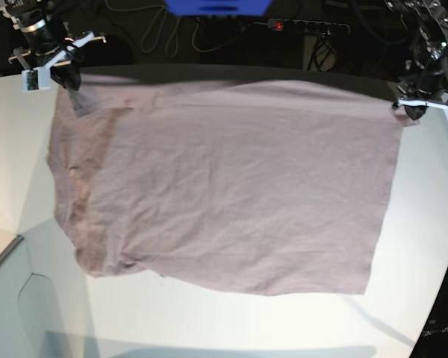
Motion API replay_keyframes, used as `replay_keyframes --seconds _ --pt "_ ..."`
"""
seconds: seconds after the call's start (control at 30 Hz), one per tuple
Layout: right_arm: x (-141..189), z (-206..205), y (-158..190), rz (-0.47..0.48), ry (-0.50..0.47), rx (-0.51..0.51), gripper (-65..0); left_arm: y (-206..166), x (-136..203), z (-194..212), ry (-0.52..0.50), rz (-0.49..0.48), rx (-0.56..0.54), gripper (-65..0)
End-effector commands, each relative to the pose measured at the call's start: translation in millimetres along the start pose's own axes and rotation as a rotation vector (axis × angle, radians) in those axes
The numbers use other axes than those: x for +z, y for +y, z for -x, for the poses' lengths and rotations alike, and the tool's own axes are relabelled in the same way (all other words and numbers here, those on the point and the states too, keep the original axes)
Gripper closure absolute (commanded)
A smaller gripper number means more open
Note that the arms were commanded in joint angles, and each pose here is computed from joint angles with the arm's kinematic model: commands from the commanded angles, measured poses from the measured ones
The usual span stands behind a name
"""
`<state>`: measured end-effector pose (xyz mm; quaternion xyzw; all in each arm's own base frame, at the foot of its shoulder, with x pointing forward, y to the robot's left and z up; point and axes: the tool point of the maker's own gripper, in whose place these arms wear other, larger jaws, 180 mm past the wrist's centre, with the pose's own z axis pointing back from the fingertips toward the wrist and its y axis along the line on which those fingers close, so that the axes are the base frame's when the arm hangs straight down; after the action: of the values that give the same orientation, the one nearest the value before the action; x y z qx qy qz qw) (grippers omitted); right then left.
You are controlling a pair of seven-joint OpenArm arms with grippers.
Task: Layout the t-shirt on the table in an organized manner, then fold the t-shirt properly
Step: 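Release and regrasp the shirt edge with both grippers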
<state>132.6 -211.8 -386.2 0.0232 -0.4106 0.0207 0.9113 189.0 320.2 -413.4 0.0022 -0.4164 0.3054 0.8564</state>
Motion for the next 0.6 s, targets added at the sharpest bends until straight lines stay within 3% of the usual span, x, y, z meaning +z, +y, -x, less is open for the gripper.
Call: replay_keyframes --seconds 0.0,0.13,0.37,0.57 --pt "3.9 -7.6 -1.4 0.004 -0.033 0.001 0.0 -0.2 3.4 -12.7 -0.043 0.007 -0.011 0.0" --pt "1.6 -12.0 -1.7 0.005 -0.045 0.002 0.0 -5.4 12.1 -26.1 -0.078 0.015 -0.051 0.0" --pt "-20.2 -59.4 -4.0 0.006 -0.172 0.013 0.0 -34.0 8.3 -74.8 -0.192 0.071 -0.077 0.0" --pt "-38.0 -107.0 -6.0 -0.011 -0.28 0.061 0.0 -86.4 -8.8 -97.1 -0.219 0.194 -0.14 0.0"
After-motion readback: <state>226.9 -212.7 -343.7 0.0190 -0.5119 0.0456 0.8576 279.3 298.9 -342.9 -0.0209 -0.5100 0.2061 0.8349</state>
